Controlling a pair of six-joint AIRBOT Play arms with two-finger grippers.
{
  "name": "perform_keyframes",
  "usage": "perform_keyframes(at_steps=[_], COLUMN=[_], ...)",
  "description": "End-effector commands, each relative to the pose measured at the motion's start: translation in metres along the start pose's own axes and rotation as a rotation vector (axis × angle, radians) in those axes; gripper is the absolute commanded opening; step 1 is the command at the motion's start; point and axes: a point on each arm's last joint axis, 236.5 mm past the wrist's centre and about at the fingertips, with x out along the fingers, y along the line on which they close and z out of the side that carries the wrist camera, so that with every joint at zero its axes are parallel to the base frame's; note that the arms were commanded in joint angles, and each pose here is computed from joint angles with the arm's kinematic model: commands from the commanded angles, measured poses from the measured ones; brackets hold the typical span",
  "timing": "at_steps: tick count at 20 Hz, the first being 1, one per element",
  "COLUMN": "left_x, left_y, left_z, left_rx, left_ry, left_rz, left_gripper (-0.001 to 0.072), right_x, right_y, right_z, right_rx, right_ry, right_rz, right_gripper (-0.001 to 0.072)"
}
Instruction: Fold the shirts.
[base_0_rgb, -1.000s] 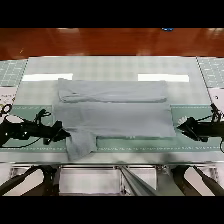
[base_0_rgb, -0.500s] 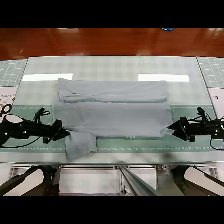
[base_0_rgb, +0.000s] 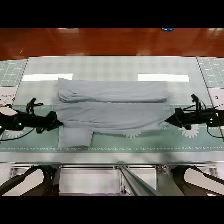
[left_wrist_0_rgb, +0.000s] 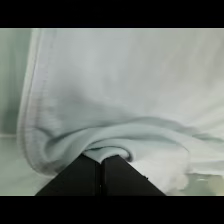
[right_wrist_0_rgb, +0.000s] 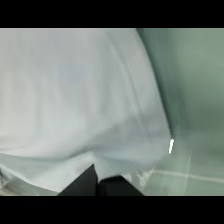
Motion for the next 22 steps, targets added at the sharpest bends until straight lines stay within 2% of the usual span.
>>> perform_keyframes(at_steps=[1, 4, 10, 16, 22], left_x=[-0.028, -0.044, -0.030, -0.011, 0.009], left_y=[-0.038, -0.058, -0.088, -0.108, -0.120], left_z=[0.046, 0.090, 0.143, 0.194, 0.217], left_rx=[0.044, 0.050, 0.114, 0.123, 0.161], left_ry=[-0.119, -0.230, -0.212, -0.210, -0.174], left_rz=[-0.074, -0.109, -0.123, -0.136, -0.146], left_gripper=[0.0016, 0.0016, 0.0016, 0.0016, 0.0016], right_x=[-0.022, -0.031, -0.009, -0.006, 0.003], right_y=[0.018, 0.036, 0.071, 0.076, 0.078], right_z=[0.042, 0.073, 0.126, 0.164, 0.191], right_rx=[-0.069, -0.123, -0.183, -0.188, -0.181], right_ry=[-0.110, -0.163, -0.183, -0.213, -0.218], right_rz=[-0.014, -0.023, -0.030, -0.021, 0.003], right_gripper=[0.0021, 0.0020, 0.0021, 0.0021, 0.0021])
